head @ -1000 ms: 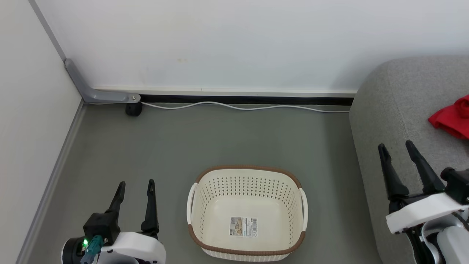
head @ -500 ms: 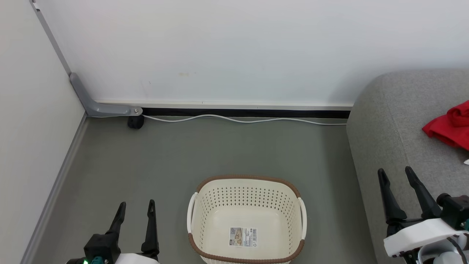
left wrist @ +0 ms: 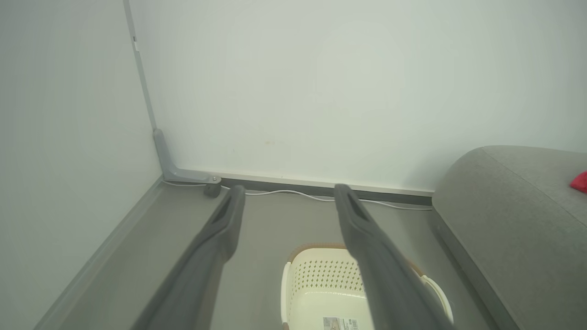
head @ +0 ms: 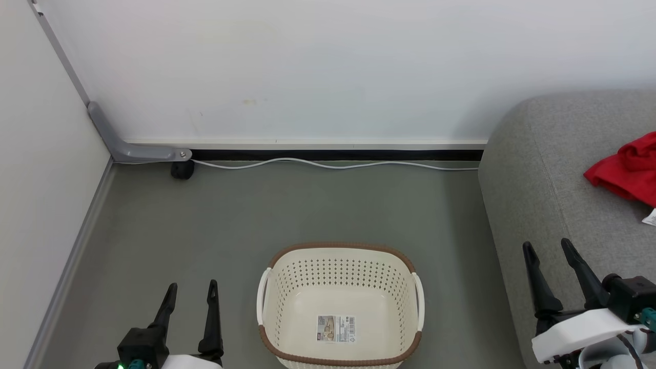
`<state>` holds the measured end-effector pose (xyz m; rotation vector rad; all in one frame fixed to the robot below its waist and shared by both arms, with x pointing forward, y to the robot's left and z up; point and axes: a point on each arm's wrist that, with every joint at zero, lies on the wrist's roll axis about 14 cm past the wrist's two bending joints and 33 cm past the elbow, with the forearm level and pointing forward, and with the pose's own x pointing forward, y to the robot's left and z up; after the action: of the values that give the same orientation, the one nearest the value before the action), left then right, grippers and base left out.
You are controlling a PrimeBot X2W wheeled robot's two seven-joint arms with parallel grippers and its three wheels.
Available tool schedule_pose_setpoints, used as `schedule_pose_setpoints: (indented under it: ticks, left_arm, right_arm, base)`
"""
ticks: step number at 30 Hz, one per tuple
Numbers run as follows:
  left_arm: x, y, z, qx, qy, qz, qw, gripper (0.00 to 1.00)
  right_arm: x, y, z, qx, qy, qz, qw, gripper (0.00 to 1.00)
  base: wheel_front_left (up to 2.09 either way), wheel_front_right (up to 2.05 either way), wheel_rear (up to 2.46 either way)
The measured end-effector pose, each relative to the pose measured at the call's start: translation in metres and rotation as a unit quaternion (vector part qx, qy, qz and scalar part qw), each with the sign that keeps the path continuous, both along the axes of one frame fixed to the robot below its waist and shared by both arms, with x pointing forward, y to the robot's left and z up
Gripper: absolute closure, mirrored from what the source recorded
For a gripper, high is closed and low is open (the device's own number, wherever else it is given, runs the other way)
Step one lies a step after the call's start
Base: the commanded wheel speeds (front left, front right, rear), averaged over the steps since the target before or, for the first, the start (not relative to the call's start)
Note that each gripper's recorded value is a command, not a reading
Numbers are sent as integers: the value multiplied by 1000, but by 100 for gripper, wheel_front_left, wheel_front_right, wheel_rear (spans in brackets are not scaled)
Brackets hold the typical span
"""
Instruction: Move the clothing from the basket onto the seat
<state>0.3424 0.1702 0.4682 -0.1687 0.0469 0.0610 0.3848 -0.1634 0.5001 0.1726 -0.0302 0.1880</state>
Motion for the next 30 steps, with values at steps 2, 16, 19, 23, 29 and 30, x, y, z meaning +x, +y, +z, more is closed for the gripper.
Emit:
schedule_pose_setpoints:
  ticks: [2,16,19,23,29,30]
  left_arm:
    - [0,-1,-1,0,1,-2,1000,0]
    - [0,-8,-9,-1,13,-15,1000,0]
    - [0,-12,-10,-6,15,-24,1000,0]
    - [-9,-15,-28,-10,44,-27,999,100]
    - [-21,-13,-47,-27,80,-19,996,100]
    - [-21,-13,-48,-33,81,-18,996,100]
  right_arm:
    - [0,0,-1,0,2,0,1000,0]
    - [1,-2,-4,5,7,-7,1000,0]
    - [1,-2,-5,7,7,-9,1000,0]
    - [-7,1,-24,15,36,-12,999,100]
    - [-22,4,-48,36,78,-18,996,100]
    - [-22,3,-47,42,78,-21,996,100]
  base:
    - [0,0,0]
    - [0,0,0]
    - [0,0,0]
    - [0,0,0]
    - [0,0,0]
    - [0,0,0]
